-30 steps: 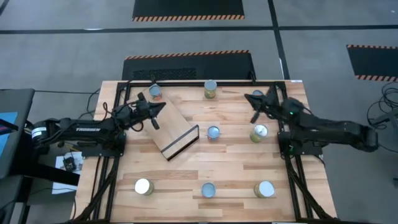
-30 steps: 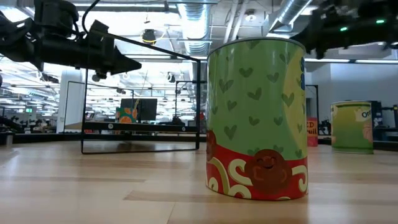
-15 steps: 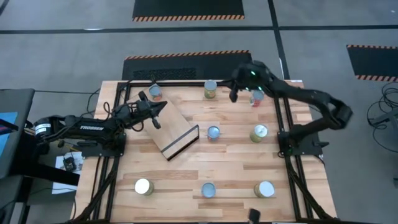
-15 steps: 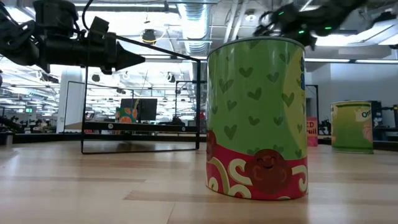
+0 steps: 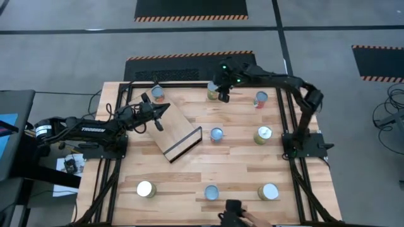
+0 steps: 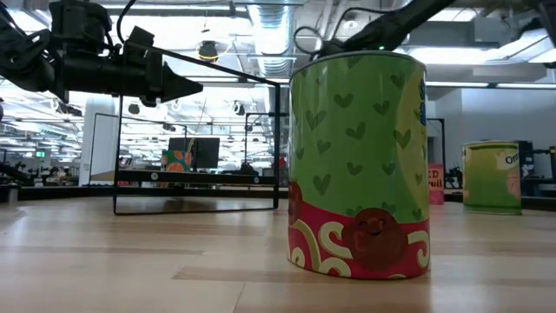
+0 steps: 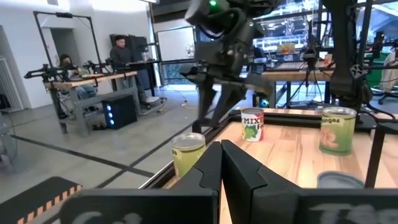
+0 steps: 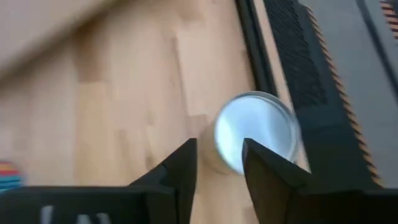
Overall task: Pick and place cans onto a shelf
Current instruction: Put the top large canned oranges on the shelf, then put the canned mixed fruits on the shelf
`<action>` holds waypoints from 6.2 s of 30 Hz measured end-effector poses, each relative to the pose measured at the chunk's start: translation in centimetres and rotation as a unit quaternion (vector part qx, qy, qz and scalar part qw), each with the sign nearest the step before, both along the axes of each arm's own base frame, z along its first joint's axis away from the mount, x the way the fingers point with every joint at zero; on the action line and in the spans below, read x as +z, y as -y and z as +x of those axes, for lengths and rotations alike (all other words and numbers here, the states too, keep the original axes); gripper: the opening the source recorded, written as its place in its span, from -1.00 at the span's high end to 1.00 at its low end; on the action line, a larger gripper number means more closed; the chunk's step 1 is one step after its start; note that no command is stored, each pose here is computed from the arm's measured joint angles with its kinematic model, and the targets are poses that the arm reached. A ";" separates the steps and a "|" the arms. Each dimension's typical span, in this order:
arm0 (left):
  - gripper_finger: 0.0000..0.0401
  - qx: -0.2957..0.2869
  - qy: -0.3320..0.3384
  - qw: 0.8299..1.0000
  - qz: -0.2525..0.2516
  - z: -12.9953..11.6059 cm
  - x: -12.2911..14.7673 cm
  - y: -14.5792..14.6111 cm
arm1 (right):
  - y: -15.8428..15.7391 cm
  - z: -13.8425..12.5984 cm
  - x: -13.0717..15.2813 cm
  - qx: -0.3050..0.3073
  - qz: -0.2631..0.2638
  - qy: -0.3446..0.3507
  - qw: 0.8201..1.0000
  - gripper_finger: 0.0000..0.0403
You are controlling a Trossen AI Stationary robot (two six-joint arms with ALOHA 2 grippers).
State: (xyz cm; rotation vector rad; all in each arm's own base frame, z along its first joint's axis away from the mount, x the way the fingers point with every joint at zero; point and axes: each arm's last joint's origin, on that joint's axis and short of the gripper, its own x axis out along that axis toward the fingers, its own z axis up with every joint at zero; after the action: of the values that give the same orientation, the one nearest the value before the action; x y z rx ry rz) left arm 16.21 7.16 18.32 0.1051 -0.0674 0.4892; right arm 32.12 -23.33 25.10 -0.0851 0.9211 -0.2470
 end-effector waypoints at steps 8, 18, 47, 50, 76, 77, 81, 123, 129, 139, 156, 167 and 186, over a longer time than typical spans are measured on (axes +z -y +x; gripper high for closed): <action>1.00 0.000 -0.002 1.000 -0.001 0.0 -0.1 0.0 | -0.1 1.8 -1.7 0.041 -0.026 -0.063 0.997 0.05; 1.00 0.000 -0.001 1.000 -0.004 0.0 0.0 0.0 | 0.0 2.8 -3.0 0.046 -0.090 -0.107 0.989 0.28; 1.00 -0.014 0.005 1.000 -0.012 0.0 0.0 0.1 | -0.3 2.6 -3.0 0.066 -0.081 -0.115 0.988 0.97; 1.00 -0.014 0.006 1.000 -0.012 0.1 0.0 0.1 | -0.7 2.7 -2.9 0.070 -0.081 -0.117 0.987 0.94; 1.00 0.069 -0.007 0.997 -0.028 -0.2 -0.4 -0.4 | -15.9 11.0 3.2 0.351 -0.075 -0.002 0.933 0.98; 1.00 0.069 -0.007 0.997 -0.028 -0.2 -0.4 -0.4 | -16.2 11.5 2.7 0.359 -0.083 -0.001 0.930 0.98; 1.00 0.068 -0.005 0.997 -0.032 -0.2 -0.4 -0.4 | -16.1 12.6 1.4 0.365 -0.119 -0.005 0.924 0.97; 1.00 0.054 -0.004 0.998 -0.033 -0.1 -0.4 -0.3 | -17.7 12.7 3.0 0.411 -0.073 -0.048 0.907 0.92; 1.00 0.054 -0.004 0.998 -0.033 -0.1 -0.4 -0.3 | -17.8 12.7 2.9 0.413 -0.074 -0.049 0.906 0.84; 1.00 0.053 -0.004 0.998 -0.033 -0.1 -0.4 -0.3 | -17.7 12.7 3.0 0.414 -0.077 -0.045 0.906 0.73; 1.00 0.053 -0.008 0.998 -0.032 -0.1 -0.4 -0.3 | -17.7 12.4 5.0 0.392 -0.121 -0.022 0.912 0.85; 1.00 0.039 -0.014 0.999 -0.028 -0.1 -0.5 -0.2 | -16.5 7.4 6.2 0.320 -0.080 -0.021 0.944 0.98; 1.00 0.038 -0.015 0.999 -0.032 -0.1 -0.5 -0.2 | -16.8 -5.4 2.8 0.091 -0.007 0.074 0.993 0.96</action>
State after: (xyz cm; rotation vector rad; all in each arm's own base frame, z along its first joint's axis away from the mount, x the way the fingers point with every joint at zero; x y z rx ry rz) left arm 16.13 7.37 17.78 0.0523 -0.0192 0.5645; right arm 26.72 -6.52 27.93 -0.1606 0.7595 -0.0898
